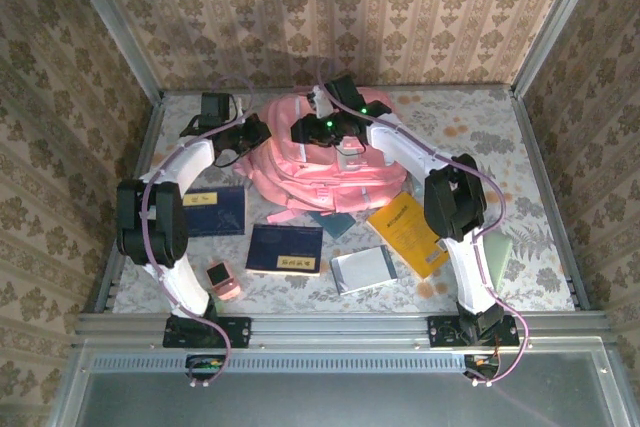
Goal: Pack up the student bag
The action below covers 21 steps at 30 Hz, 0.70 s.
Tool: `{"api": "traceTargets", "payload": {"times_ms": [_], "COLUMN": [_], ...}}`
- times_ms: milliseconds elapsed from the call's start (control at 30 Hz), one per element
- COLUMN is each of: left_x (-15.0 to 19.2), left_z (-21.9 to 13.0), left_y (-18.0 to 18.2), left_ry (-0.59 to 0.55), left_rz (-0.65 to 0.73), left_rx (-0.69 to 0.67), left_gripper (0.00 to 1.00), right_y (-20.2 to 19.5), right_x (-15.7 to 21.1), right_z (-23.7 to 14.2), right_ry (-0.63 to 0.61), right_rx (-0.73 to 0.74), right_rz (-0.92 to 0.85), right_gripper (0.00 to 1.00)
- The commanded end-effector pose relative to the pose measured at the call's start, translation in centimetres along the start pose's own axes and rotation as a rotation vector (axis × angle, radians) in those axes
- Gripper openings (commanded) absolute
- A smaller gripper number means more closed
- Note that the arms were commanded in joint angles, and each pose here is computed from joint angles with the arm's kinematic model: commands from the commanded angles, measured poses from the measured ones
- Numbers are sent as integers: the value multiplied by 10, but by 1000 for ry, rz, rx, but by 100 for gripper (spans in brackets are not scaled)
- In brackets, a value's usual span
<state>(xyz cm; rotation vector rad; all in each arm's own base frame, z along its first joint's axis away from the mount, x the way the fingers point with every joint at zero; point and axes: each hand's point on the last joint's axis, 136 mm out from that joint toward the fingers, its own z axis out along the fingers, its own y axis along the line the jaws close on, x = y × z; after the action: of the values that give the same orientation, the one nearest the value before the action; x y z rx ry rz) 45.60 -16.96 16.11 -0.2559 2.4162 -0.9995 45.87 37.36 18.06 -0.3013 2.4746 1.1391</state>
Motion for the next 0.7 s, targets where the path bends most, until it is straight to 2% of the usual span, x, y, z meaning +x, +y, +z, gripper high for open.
{"api": "traceTargets", "payload": {"times_ms": [0, 433, 667], "left_x": [-12, -15, -19], "left_z": [-18, -20, -30], "left_y": [-36, -46, -61], "left_ry": [-38, -37, -49], "left_rz": [54, 71, 120], "left_rx": [80, 88, 112], "left_gripper": [0, 0, 0], "right_y": [5, -10, 11], "right_x": [17, 42, 26], "right_z": [10, 26, 11], "right_ry": [70, 124, 75], "right_rx": [-26, -7, -53], "right_rz": [13, 44, 8], "right_gripper": [39, 31, 0]}}
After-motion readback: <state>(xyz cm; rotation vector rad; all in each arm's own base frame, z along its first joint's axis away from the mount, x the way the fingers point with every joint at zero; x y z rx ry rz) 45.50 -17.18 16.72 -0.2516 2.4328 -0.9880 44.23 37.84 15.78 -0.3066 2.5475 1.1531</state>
